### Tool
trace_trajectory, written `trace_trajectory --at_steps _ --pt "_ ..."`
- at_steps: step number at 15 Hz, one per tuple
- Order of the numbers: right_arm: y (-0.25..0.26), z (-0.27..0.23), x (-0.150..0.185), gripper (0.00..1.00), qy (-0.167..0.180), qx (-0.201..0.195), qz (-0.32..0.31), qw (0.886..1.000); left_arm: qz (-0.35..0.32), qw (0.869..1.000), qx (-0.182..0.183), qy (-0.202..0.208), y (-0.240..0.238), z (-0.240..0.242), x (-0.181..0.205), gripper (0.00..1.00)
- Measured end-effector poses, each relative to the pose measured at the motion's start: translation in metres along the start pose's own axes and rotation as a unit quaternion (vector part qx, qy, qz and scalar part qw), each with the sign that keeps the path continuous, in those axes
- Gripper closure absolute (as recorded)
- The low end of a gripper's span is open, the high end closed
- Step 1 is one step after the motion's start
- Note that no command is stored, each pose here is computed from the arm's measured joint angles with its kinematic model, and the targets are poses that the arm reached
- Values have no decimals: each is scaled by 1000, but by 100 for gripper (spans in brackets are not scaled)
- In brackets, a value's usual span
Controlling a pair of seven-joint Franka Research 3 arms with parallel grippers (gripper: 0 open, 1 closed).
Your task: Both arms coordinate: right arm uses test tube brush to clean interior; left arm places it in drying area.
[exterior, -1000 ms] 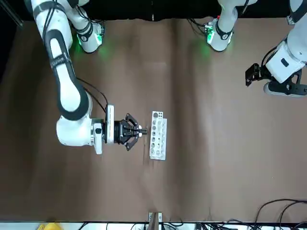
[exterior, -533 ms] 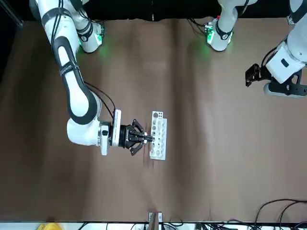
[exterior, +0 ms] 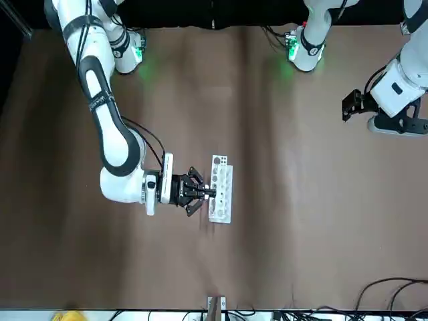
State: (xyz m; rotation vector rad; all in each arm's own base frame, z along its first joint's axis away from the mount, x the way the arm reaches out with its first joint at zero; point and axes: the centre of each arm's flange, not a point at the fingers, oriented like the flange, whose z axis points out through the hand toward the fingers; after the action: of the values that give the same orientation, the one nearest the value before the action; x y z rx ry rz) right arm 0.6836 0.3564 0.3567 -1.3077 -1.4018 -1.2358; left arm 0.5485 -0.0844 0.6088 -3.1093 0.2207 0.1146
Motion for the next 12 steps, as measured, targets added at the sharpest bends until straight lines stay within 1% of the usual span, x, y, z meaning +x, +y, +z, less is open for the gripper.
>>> trace_trajectory --at_steps 12 --pt "-1 -2 -4 98 -1 1 4 1000 -1 1000 0 0 -1 1 0 0"
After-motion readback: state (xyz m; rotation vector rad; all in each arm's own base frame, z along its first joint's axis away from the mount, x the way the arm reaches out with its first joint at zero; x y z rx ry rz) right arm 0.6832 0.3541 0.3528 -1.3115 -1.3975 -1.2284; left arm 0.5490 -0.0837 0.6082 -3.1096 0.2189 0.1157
